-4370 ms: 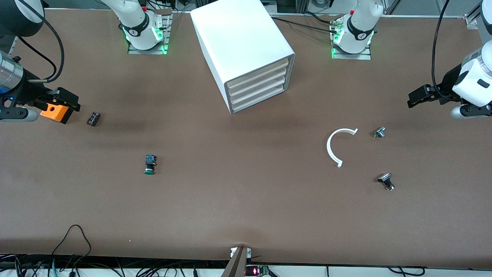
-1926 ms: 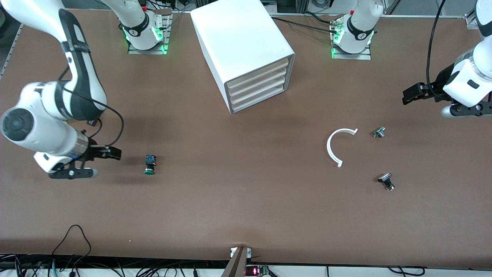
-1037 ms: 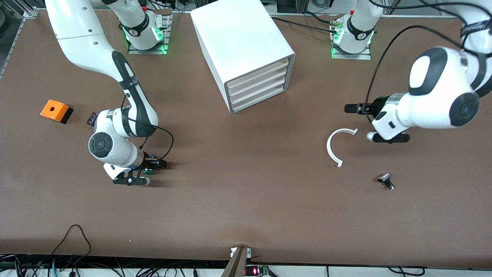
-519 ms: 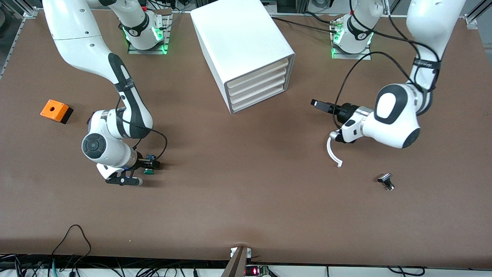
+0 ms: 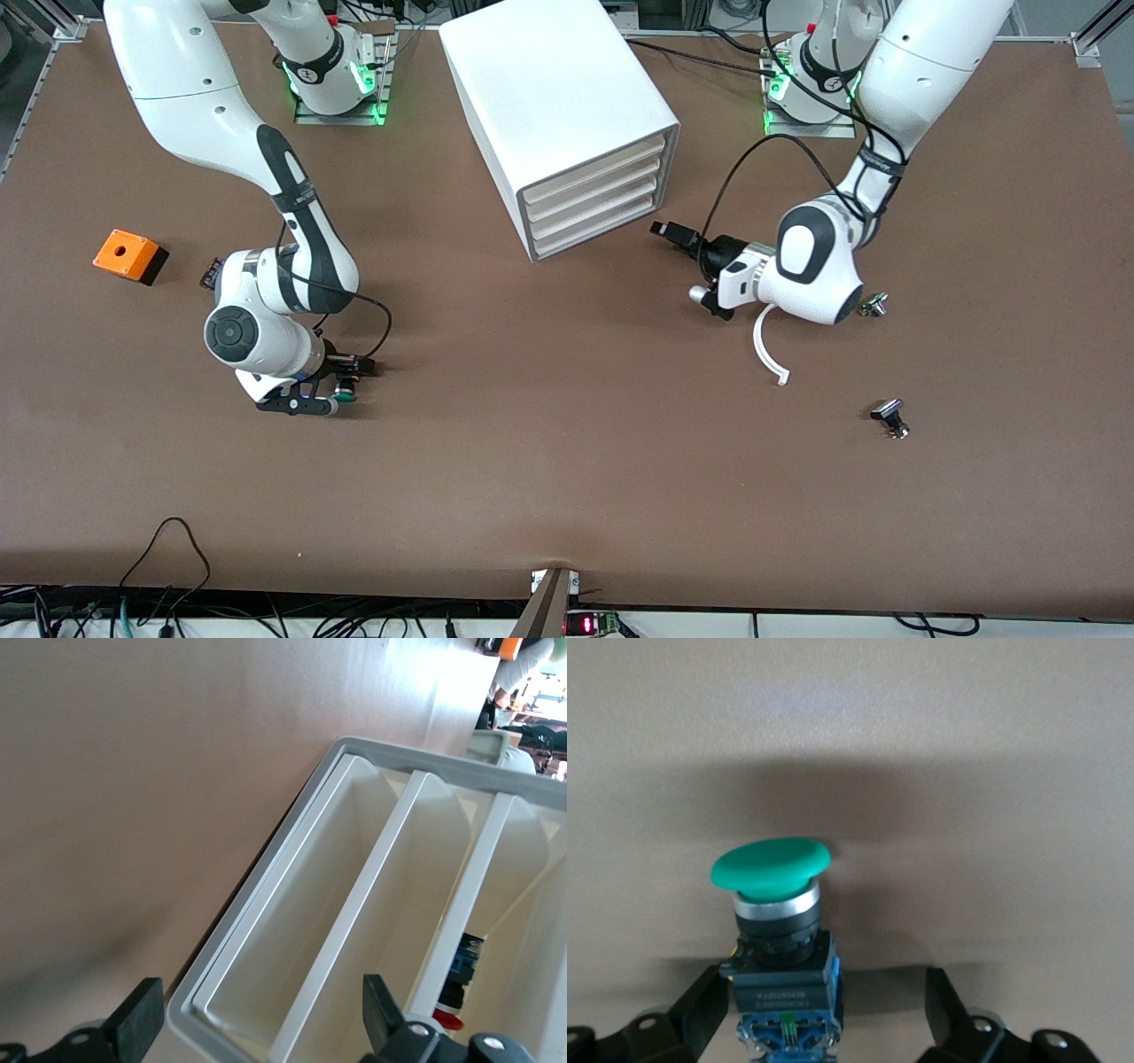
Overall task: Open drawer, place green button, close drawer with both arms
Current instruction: 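Reach the left gripper to the cabinet's lowest drawer front, then pull the drawer open with the left gripper while the right gripper lifts the button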
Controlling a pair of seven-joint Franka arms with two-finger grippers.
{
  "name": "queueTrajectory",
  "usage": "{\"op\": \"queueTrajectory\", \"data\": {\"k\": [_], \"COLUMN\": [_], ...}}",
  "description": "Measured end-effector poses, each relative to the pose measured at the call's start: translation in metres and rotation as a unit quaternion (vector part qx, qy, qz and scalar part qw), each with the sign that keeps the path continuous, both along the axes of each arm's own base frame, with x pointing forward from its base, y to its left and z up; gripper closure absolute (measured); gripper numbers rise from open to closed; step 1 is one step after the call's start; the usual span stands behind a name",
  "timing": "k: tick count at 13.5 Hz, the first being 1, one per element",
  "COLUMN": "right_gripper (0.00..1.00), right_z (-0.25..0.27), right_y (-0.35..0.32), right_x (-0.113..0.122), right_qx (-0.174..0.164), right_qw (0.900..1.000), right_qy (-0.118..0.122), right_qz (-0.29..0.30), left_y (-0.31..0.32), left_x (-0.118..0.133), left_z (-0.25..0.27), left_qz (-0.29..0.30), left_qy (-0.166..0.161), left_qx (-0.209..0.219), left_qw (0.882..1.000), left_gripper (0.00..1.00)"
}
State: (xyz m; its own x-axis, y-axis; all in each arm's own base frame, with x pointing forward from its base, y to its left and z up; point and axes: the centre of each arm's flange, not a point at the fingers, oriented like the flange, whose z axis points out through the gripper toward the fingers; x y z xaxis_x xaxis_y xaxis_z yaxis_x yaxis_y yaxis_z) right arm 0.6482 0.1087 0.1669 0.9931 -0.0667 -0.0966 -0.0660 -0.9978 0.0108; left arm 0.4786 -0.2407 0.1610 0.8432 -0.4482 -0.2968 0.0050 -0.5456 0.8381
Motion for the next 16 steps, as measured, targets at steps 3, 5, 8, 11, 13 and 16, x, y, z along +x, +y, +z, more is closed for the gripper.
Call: {"op": "queueTrajectory", "data": {"k": [3,5,8,11,13,16], "right_gripper": [0.24,0.46,0.59,0.59,0.59,0.59], "right_z": [0.005,0.01,0.012,0.023,0.048,0.093], "right_y": [0.003,0.006,0.025,0.038,0.04,0.046], "right_x": [0.0,0.0,-0.003,0.0,0.01,0.03], "right_qx": [0.002,0.004,0.013,0.02,0.025,0.035], "right_qw": [1.0,1.0,1.0,0.999,0.999,0.995], "right_qy": [-0.003,-0.005,-0.005,-0.017,-0.04,-0.084], "right_qz": [0.002,0.004,0.015,0.018,0.018,0.039], "left_y": [-0.024,-0.042,-0.058,-0.064,-0.068,-0.075], "left_x": [-0.014,-0.025,-0.038,-0.047,-0.052,-0.063], "left_z": [-0.002,0.0,-0.003,-0.009,-0.013,-0.019], "left_qz": [-0.026,-0.039,-0.042,-0.049,-0.041,-0.037], "left_qy": [-0.002,0.001,0.011,0.019,0.029,0.032], "left_qx": [-0.015,-0.023,-0.031,-0.032,-0.037,-0.035], "left_qw": [1.0,0.999,0.999,0.998,0.998,0.998], "left_gripper": [0.04,0.23,0.44,0.56,0.56,0.58]}}
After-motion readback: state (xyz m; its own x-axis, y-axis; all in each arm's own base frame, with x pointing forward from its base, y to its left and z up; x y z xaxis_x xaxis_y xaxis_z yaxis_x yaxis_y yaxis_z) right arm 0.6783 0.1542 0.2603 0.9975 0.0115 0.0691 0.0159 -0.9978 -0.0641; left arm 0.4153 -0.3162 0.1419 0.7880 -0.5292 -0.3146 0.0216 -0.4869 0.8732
